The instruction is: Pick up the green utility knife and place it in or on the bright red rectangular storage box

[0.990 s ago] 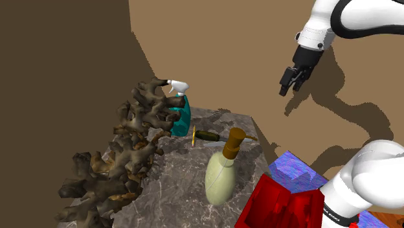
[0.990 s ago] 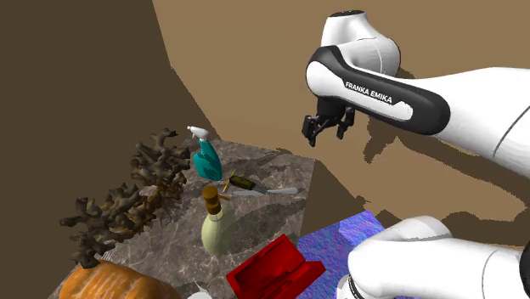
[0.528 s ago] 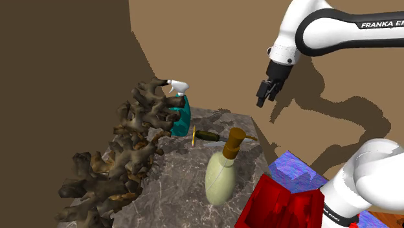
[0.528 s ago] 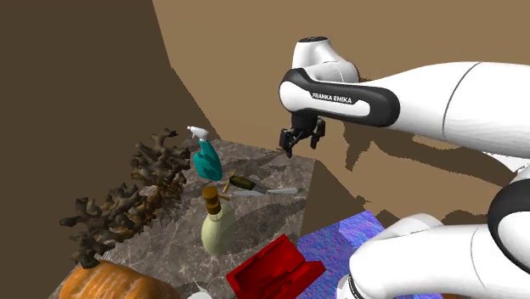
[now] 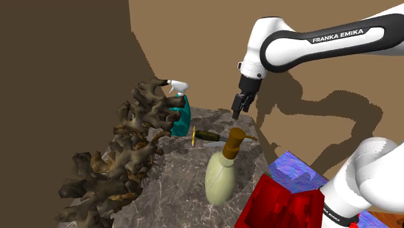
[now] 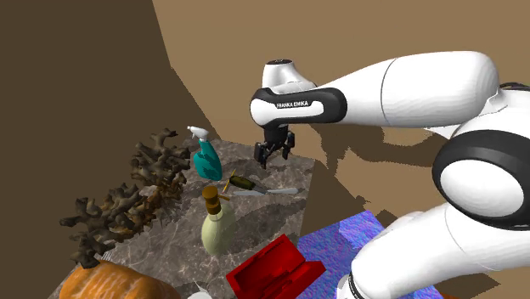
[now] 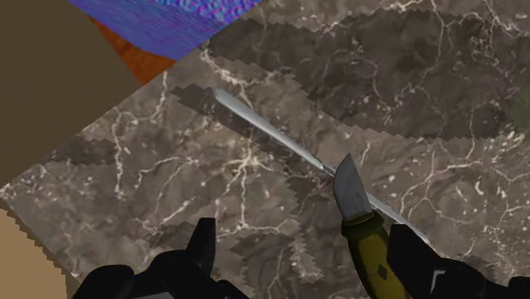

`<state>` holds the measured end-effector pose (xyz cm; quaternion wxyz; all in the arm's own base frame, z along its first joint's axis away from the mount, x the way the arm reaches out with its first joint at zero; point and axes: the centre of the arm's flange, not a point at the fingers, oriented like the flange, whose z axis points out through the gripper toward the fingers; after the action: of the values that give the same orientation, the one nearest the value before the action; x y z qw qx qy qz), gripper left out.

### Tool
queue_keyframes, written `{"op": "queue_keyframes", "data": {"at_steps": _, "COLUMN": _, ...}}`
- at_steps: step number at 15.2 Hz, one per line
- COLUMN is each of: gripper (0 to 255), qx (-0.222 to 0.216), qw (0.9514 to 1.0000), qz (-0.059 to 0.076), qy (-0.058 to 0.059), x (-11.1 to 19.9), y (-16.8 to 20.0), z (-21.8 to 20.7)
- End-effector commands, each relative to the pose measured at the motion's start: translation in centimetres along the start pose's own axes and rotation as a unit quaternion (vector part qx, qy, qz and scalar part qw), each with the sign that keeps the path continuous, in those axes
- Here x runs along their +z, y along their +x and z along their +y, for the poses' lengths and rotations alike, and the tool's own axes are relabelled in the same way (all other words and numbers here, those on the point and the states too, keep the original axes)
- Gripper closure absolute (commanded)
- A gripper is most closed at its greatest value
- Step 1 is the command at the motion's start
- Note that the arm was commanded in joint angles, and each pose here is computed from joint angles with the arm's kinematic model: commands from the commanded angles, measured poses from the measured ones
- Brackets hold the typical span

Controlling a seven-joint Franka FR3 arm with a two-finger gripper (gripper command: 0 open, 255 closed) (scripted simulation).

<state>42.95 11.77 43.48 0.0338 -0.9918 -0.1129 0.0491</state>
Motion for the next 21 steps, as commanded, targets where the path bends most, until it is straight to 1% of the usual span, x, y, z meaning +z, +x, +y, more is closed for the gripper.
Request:
{"op": "queue_keyframes", "data": {"at_steps": 1, "gripper": 0, "qx": -0.019, "qw": 0.9998, "qz": -0.004, "qy": 0.008, "x": 1.5, "y": 1.4, "z": -1.5}}
{"op": "queue_keyframes", "data": {"at_steps": 7, "gripper": 0, "qx": -0.076, "qw": 0.9965, "qz": -0.017, "qy": 0.029, "x": 6.1, "y": 5.5, "z": -6.2}}
{"op": "queue_keyframes", "data": {"at_steps": 8, "gripper": 0, "qx": -0.078, "qw": 0.9963, "qz": -0.018, "qy": 0.030, "x": 6.3, "y": 5.6, "z": -6.3}}
{"op": "queue_keyframes", "data": {"at_steps": 15, "gripper": 0, "qx": -0.078, "qw": 0.9963, "qz": -0.018, "qy": 0.030, "x": 10.3, "y": 5.4, "z": -6.6}}
{"op": "queue_keyframes", "data": {"at_steps": 21, "gripper": 0, "qx": -0.078, "qw": 0.9963, "qz": -0.018, "qy": 0.030, "x": 10.3, "y": 5.4, "z": -6.6}}
